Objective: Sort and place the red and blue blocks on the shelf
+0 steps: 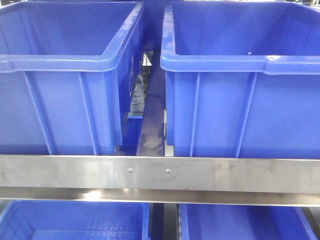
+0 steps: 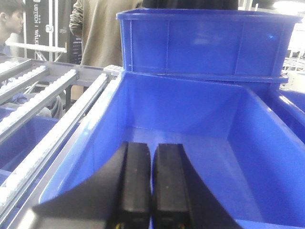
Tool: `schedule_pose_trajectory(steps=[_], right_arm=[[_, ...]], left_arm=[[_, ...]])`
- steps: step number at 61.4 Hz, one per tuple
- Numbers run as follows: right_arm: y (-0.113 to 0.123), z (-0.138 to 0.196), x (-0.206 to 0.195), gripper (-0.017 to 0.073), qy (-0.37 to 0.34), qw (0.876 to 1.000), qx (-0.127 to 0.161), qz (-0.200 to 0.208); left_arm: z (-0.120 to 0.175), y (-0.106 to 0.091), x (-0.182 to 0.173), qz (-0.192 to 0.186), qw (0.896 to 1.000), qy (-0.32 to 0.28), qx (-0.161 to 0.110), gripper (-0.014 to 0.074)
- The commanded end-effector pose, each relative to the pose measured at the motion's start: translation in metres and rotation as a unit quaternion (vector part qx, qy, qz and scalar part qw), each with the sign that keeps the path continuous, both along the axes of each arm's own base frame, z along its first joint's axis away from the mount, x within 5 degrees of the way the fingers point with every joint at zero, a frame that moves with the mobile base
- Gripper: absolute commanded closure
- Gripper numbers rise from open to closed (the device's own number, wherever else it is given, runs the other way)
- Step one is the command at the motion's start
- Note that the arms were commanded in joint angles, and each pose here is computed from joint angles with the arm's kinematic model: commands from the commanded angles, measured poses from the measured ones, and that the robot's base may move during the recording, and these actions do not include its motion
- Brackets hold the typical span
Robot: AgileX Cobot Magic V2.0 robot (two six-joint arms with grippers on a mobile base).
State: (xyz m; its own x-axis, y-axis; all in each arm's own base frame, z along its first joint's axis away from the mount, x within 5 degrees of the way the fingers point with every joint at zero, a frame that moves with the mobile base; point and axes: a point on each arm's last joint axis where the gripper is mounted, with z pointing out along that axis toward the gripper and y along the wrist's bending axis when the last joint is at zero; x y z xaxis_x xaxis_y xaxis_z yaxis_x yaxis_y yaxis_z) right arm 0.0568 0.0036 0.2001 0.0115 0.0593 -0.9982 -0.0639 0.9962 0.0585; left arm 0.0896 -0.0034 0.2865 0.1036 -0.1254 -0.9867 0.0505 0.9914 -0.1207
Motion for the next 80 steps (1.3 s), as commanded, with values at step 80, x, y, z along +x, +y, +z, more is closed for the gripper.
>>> schedule_pose_trajectory(steps=[80], right_arm=[[-0.0026, 0.0192, -0.004, 0.0502, -0.086, 0.996, 0.001, -0.021]], left_arm=[[0.0161, 0.0022, -0.0006, 0.012, 0.999, -0.048, -0.006, 0.0472]])
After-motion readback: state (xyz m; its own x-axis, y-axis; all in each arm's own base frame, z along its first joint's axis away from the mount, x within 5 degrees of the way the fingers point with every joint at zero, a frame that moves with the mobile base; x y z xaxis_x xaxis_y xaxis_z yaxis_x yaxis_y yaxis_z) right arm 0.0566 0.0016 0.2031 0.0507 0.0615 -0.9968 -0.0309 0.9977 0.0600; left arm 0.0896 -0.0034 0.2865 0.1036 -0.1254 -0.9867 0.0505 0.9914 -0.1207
